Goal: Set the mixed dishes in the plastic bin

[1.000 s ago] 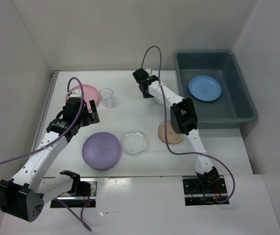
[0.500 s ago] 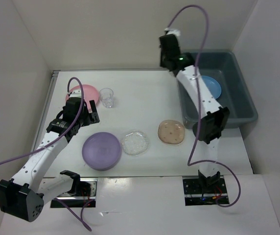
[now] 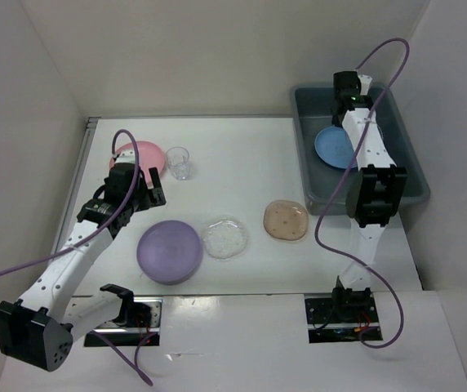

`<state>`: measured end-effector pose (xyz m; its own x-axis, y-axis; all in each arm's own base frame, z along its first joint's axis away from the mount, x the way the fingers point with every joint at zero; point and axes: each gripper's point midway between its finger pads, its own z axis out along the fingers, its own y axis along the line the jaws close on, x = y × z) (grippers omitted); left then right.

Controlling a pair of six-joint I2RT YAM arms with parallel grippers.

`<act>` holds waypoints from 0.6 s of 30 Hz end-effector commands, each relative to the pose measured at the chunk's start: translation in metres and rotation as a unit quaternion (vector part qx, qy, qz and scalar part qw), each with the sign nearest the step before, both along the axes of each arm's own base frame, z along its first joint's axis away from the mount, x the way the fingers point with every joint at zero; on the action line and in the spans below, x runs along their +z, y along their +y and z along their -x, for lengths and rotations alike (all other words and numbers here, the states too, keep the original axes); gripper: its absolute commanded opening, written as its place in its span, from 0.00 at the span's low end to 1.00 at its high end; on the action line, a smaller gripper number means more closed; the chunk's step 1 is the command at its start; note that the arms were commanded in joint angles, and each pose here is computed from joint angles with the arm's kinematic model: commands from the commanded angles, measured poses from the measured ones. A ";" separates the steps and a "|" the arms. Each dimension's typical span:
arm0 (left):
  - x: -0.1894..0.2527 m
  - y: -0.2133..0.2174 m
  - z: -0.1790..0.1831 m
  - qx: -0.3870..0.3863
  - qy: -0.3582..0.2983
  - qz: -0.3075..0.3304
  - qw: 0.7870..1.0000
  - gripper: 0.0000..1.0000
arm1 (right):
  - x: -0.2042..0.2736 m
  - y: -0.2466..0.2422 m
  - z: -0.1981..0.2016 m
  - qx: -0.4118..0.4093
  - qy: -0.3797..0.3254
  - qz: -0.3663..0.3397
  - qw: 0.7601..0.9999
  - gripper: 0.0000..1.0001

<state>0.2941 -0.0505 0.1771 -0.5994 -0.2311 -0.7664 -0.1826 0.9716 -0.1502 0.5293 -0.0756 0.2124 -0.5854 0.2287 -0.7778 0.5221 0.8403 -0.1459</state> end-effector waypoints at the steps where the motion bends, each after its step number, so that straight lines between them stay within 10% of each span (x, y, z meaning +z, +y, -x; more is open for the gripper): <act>1: 0.009 0.000 -0.001 0.003 -0.021 0.012 1.000 0.99 | -0.011 0.009 -0.021 0.001 -0.006 -0.005 1.000 0.00; 11: 0.003 0.000 -0.002 0.001 -0.012 0.006 1.000 0.99 | -0.064 0.015 -0.054 -0.002 0.019 -0.025 1.000 0.01; 18: 0.001 -0.001 -0.003 0.001 -0.008 0.005 1.000 0.99 | -0.079 0.026 -0.066 0.012 0.024 -0.054 0.998 0.19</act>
<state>0.2925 -0.0501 0.1759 -0.6000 -0.2299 -0.7663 -0.1817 0.9719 -0.1493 0.5893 -0.0571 0.1184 -0.6509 0.2820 -0.7049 0.5009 0.8572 -0.1196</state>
